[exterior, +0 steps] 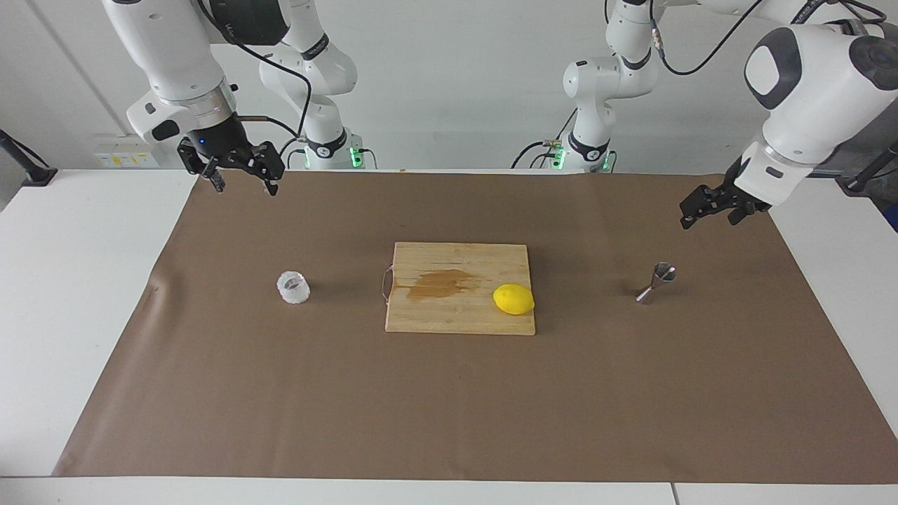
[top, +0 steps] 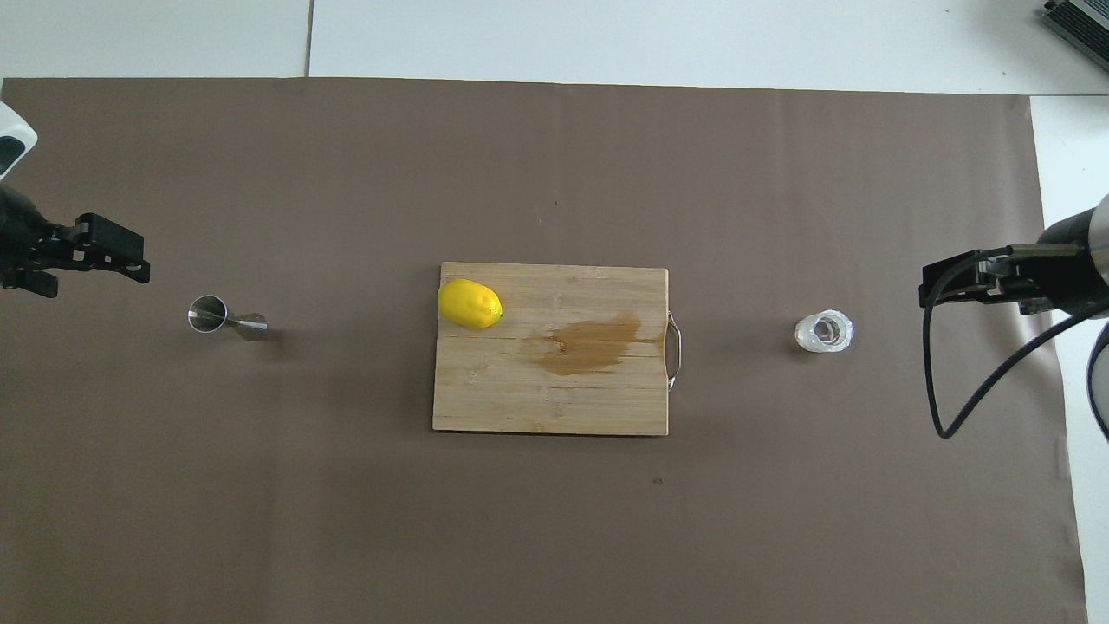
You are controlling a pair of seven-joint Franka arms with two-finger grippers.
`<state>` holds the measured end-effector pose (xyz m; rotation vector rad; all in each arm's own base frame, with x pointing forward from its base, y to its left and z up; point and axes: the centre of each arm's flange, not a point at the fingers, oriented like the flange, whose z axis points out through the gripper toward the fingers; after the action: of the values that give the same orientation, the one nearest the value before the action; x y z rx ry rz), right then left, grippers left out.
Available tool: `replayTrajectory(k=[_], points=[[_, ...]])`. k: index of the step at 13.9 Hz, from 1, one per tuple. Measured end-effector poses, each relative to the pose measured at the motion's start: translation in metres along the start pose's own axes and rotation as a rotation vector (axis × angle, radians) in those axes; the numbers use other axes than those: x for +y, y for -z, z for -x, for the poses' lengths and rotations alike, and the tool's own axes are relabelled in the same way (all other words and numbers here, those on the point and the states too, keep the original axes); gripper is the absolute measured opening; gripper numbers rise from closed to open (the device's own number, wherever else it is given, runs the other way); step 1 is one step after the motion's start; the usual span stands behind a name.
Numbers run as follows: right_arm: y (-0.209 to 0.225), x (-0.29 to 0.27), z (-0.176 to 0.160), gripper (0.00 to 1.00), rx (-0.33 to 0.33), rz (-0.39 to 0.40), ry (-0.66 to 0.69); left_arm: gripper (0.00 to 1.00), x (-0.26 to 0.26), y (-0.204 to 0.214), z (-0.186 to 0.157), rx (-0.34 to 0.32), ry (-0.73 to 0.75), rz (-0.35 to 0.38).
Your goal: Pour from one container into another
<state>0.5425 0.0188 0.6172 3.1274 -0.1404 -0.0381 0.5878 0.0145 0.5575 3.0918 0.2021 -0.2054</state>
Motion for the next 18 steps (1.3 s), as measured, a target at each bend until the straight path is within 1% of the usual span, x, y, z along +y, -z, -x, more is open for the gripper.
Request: replayTrajectory(k=[5, 7, 9, 11, 13, 16, 18], points=[[0.000, 0.000, 0.000, 1.00, 0.000, 0.000, 0.000, 1.00, -0.075, -0.025, -0.017, -0.050, 0.182, 0.071], [0.000, 0.000, 0.000, 1.00, 0.000, 0.000, 0.000, 1.00, -0.102, -0.036, -0.021, -0.076, 0.289, 0.136], [0.000, 0.000, 0.000, 1.00, 0.000, 0.000, 0.000, 1.00, -0.125, -0.050, -0.025, -0.116, 0.458, 0.220], [0.000, 0.000, 0.000, 1.00, 0.000, 0.000, 0.000, 1.00, -0.136, -0.065, -0.027, -0.172, 0.613, 0.304], [0.000, 0.000, 0.000, 1.00, 0.000, 0.000, 0.000, 1.00, -0.141, -0.081, -0.030, -0.248, 0.769, 0.392], [0.000, 0.000, 0.000, 1.00, 0.000, 0.000, 0.000, 1.00, -0.147, -0.104, -0.034, -0.357, 0.947, 0.493], [0.000, 0.000, 0.000, 1.00, 0.000, 0.000, 0.000, 1.00, -0.158, -0.127, -0.035, -0.430, 1.041, 0.565]])
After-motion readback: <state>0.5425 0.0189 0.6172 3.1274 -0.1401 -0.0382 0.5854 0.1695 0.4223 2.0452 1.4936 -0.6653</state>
